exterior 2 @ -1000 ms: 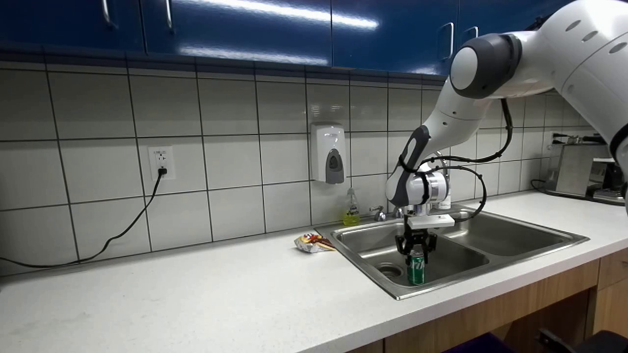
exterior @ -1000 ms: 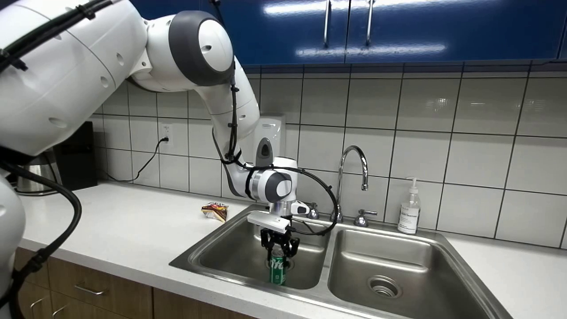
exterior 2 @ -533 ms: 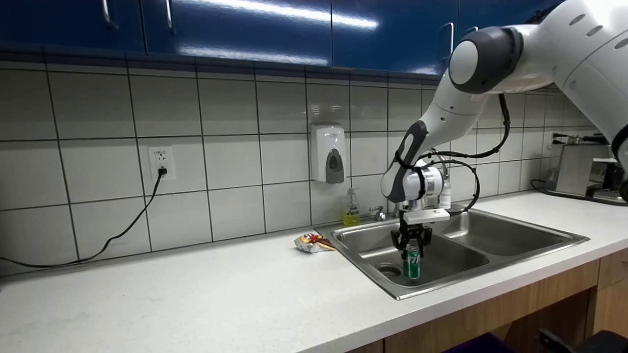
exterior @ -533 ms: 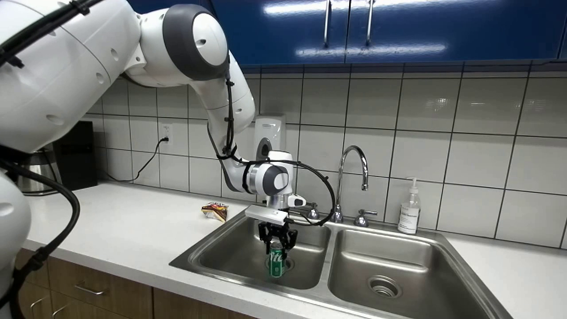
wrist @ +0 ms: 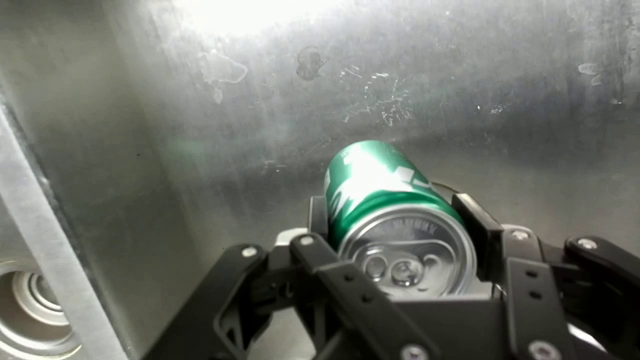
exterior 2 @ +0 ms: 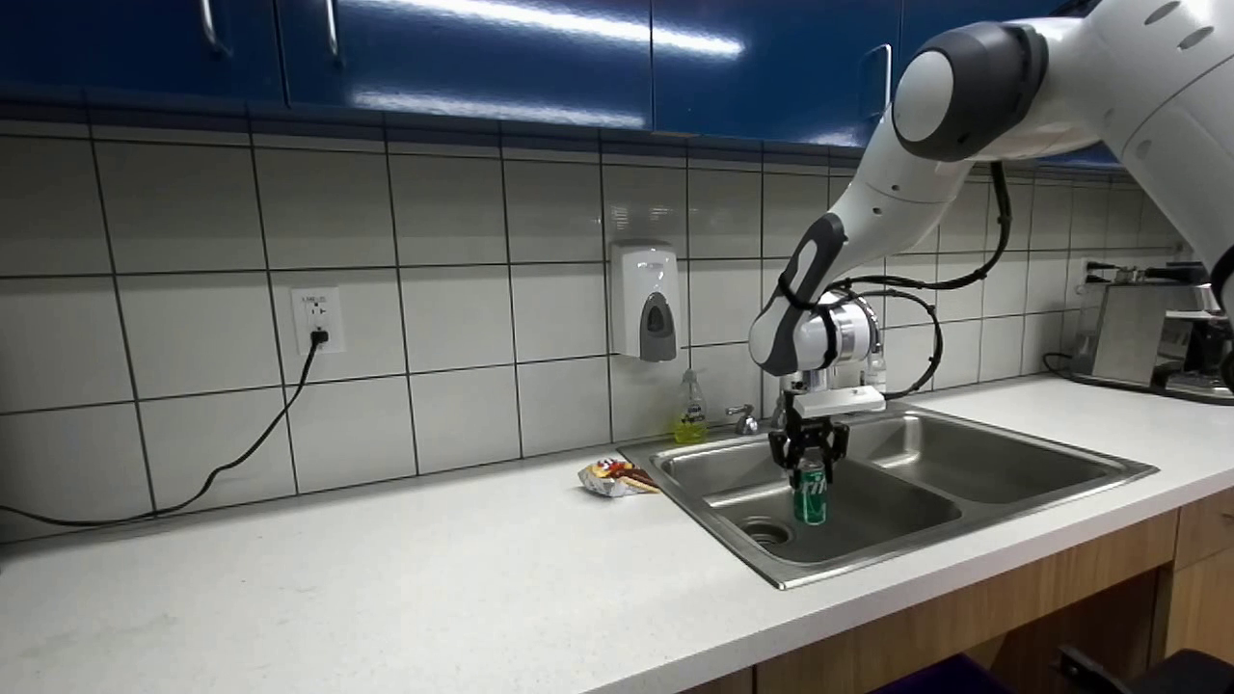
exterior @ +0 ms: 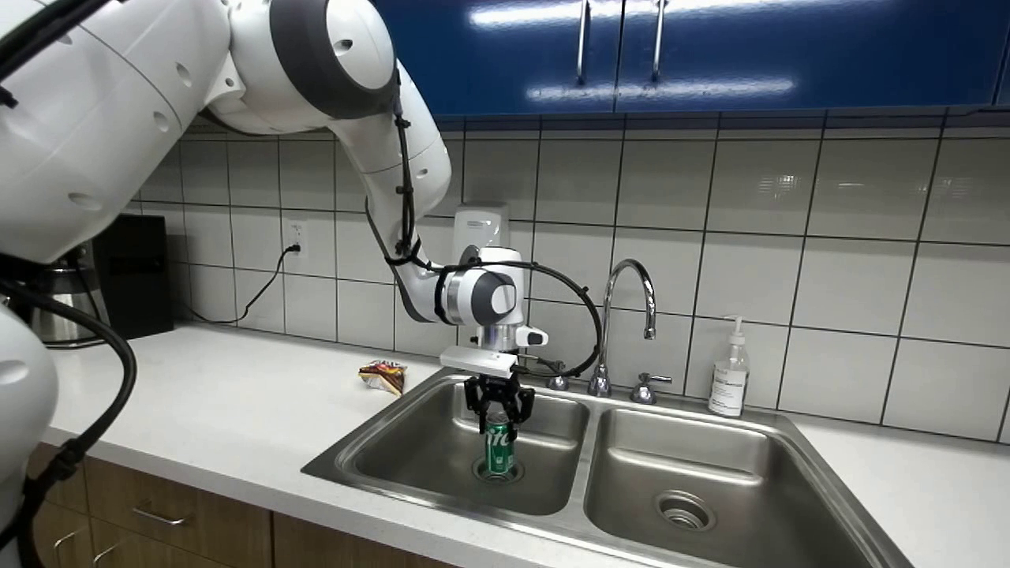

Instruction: Remove the green can from the sink and put it on the counter

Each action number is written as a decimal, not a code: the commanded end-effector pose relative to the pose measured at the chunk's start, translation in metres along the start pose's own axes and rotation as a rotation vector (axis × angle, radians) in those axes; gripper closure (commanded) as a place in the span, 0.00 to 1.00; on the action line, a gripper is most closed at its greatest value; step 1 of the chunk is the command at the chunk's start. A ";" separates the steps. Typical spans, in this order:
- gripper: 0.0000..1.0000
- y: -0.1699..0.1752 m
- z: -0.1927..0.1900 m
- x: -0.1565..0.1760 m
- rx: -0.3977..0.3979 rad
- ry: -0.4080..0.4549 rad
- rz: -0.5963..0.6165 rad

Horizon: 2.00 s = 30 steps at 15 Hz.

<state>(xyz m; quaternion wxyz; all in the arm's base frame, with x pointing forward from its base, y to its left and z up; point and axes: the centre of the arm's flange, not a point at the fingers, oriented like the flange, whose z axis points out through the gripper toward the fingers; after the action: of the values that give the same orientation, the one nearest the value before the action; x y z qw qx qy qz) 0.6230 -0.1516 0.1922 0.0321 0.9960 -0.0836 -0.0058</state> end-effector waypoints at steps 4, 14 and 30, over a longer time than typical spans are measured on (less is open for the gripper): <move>0.62 -0.008 -0.048 -0.014 -0.042 0.001 -0.010; 0.62 -0.021 -0.094 -0.030 -0.059 0.053 -0.054; 0.62 -0.111 -0.133 -0.063 -0.077 0.077 -0.322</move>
<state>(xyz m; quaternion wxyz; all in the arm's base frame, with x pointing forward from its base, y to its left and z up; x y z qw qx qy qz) 0.5966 -0.0431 0.2970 0.0704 0.9961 0.0446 0.0285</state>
